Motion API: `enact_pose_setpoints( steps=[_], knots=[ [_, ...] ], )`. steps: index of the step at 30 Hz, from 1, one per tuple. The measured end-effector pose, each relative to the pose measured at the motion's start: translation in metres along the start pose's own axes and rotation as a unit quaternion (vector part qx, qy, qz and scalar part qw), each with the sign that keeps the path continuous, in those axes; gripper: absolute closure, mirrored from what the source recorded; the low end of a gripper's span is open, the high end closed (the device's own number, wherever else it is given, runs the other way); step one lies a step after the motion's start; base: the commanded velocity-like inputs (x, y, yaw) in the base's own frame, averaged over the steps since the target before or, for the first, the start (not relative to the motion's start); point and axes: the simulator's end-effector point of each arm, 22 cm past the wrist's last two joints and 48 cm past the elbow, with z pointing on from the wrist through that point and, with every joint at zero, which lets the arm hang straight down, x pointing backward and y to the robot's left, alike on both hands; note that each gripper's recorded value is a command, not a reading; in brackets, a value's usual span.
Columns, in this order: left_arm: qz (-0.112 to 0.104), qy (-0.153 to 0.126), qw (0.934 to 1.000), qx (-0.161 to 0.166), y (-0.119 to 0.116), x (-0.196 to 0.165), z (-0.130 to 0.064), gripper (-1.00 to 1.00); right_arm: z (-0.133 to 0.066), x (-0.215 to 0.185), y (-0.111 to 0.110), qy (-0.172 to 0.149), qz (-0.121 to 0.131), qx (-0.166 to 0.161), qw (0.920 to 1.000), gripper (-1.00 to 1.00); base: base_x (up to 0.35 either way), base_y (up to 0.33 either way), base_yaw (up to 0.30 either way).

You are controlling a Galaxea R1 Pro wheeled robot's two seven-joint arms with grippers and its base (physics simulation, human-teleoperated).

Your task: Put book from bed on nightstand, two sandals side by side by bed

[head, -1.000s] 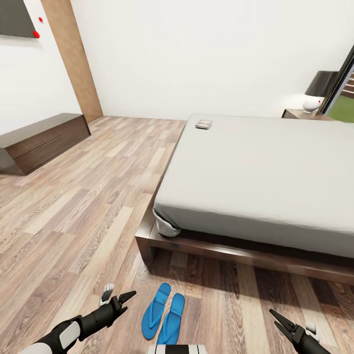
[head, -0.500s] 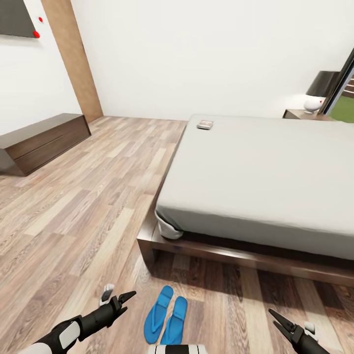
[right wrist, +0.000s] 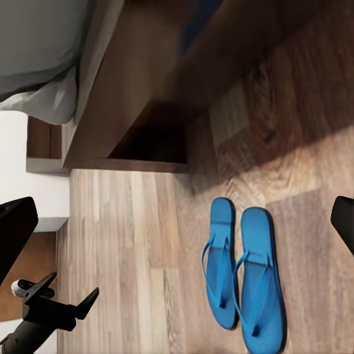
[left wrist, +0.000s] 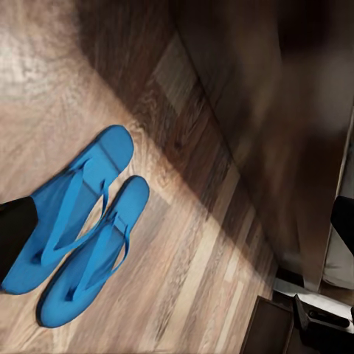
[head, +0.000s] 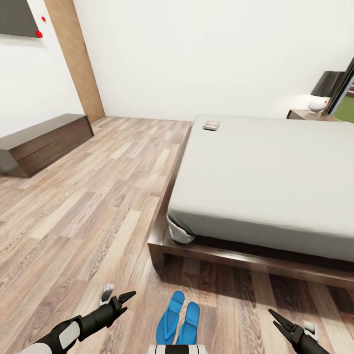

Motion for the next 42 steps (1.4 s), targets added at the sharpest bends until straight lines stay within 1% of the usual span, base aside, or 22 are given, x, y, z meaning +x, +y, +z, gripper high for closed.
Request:
enact_pose_setpoints(
  steps=[42],
  knots=[
    [-0.001, 0.0, 1.0, 0.001, -0.0004, -0.0002, 0.0, -1.0, 0.0, -0.0004, 0.0003, -0.001, 0.0, -0.001, 1.0, -1.0, 0.002, 0.122, 0.0]
  ],
)
